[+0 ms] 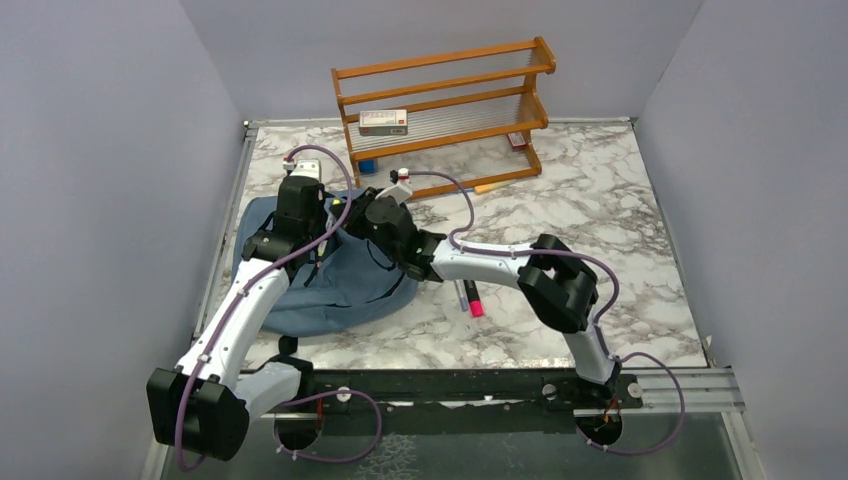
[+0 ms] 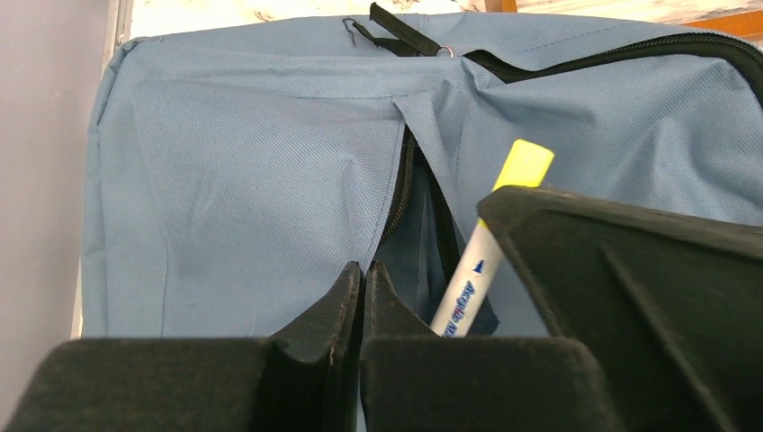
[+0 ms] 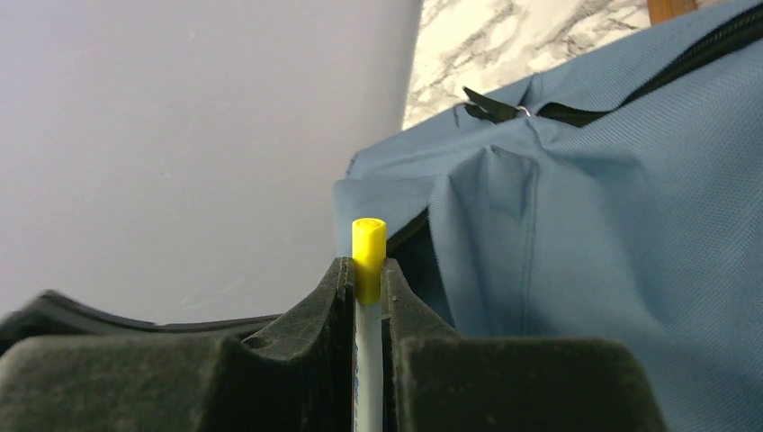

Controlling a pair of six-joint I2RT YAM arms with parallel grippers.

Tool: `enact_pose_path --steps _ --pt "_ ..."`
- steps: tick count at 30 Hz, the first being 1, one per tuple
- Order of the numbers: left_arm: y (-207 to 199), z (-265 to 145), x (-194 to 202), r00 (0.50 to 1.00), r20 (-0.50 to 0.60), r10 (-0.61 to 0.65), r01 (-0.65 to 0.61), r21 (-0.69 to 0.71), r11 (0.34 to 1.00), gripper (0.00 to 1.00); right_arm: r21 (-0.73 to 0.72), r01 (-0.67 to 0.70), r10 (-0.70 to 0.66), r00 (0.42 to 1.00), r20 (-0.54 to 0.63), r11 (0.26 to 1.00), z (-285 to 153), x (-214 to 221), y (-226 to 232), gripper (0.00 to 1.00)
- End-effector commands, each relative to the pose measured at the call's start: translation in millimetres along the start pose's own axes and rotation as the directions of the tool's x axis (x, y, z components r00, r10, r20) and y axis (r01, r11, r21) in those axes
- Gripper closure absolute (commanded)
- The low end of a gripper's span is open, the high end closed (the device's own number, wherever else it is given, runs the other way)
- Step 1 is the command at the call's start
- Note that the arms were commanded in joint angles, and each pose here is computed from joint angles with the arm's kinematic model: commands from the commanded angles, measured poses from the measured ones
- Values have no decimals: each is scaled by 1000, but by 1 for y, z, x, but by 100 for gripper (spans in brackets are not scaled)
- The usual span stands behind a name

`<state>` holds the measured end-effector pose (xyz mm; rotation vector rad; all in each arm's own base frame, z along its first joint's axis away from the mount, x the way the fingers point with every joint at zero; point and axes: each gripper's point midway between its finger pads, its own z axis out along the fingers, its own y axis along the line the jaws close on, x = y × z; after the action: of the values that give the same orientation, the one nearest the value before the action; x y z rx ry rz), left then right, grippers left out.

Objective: Pack the student bag
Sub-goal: Place the stationery in the student bag.

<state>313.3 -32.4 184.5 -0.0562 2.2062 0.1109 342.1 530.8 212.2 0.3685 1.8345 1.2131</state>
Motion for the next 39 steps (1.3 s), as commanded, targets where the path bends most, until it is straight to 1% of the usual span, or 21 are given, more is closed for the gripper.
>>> enact_pose_path --steps 1,8,14,17,22,23,24,25,27,29,34,39 --pt "-6 -13 -24 997 74 -29 25 51 998 100 -11 42 -41 998 46 999 12 3 -1 99" --pt "-7 -12 -22 997 65 -29 26 53 998 100 -59 125 -126 992 -15 990 13 28 -4 99" --pt "-6 -10 -21 998 61 -26 24 45 999 100 -241 194 -222 970 -96 951 -4 55 10 99" --pt "-5 -9 -19 998 56 -26 23 42 999 100 -306 207 -260 954 -147 929 -12 70 14 99" --pt "-7 -8 -18 998 51 -31 28 47 998 100 -293 198 -269 936 -227 935 -12 90 0 99" --pt "-7 -8 -18 998 51 -32 30 49 998 100 -300 199 -275 932 -236 933 -12 93 0 96" --pt "-8 -8 -17 998 49 -32 29 51 998 100 -306 204 -283 928 -242 930 -12 95 0 90" --pt "-7 -8 -17 998 48 -31 28 51 998 100 -311 208 -289 926 -242 927 -12 95 1 83" --pt "-7 -8 -17 998 48 -29 27 51 998 100 -311 224 -302 925 -230 924 -11 92 2 71" --pt "-6 -8 -17 998 48 -28 26 46 999 100 -305 251 -321 925 -204 919 -12 84 4 63" --pt "-4 -8 -15 999 47 -27 26 35 999 100 -280 308 -358 922 -148 909 -22 64 -1 56" --pt "-5 -6 -11 999 38 -29 27 37 999 100 -247 342 -376 921 -105 907 -38 37 -6 55"
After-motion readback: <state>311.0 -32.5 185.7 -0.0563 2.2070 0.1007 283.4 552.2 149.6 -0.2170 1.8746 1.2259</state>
